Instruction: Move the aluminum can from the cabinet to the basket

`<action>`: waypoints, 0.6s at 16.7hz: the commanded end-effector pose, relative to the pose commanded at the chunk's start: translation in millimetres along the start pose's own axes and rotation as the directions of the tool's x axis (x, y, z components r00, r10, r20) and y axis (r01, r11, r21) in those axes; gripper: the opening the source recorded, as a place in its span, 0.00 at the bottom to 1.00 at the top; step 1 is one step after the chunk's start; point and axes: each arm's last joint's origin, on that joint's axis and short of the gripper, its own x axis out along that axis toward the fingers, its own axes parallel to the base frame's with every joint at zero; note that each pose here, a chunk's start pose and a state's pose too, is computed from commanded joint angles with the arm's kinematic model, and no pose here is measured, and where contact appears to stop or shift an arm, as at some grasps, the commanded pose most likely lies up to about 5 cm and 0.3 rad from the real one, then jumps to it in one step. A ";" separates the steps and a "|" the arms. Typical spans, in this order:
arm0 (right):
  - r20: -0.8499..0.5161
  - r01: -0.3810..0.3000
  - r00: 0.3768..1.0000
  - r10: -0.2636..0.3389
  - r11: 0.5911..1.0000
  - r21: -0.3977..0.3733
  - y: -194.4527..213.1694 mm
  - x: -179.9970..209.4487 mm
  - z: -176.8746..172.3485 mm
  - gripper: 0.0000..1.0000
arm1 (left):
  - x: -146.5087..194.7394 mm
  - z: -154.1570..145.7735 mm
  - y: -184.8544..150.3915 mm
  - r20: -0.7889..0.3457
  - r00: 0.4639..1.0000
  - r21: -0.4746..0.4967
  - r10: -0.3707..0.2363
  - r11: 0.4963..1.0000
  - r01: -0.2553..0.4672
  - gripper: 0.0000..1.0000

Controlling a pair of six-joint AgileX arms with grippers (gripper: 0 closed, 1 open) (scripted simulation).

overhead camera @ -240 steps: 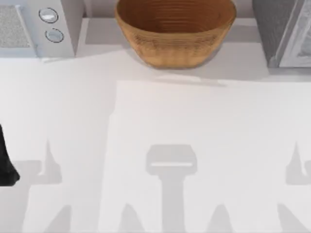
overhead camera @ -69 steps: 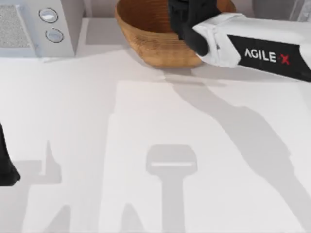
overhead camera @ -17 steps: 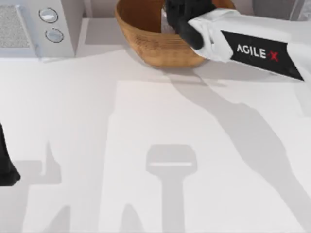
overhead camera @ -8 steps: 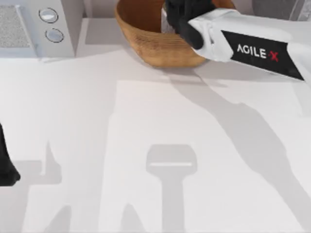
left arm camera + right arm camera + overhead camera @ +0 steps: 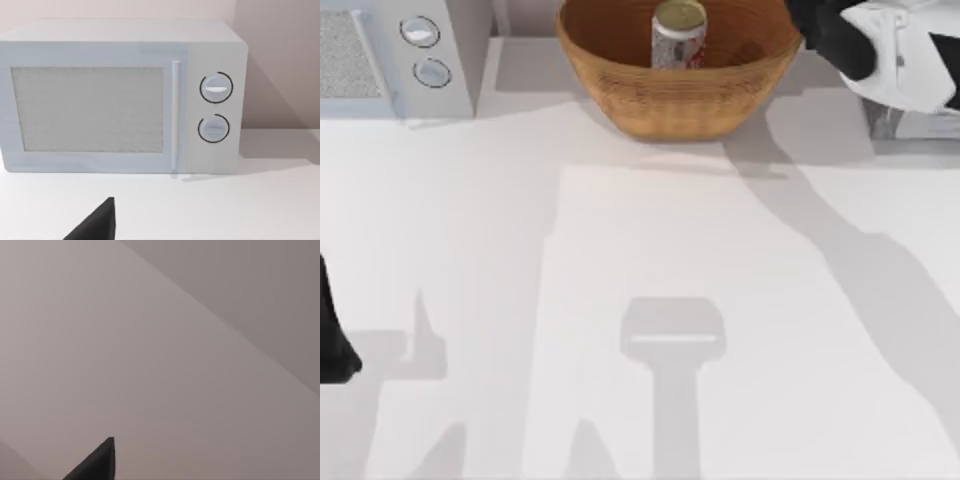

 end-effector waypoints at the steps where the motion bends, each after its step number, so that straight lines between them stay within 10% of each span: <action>1: -0.006 -0.012 1.000 0.012 1.000 0.000 -17.5 -17.4 9.3 1.00 | 0.0 0.0 0.0 0.000 1.000 0.000 0.000 1.000 0.000 1.00; 10: 0.052 -0.037 0.998 0.036 0.999 0.018 -149.3 -252.8 6.8 1.00 | 0.0 0.0 0.0 0.000 1.000 0.000 0.000 1.000 0.000 1.00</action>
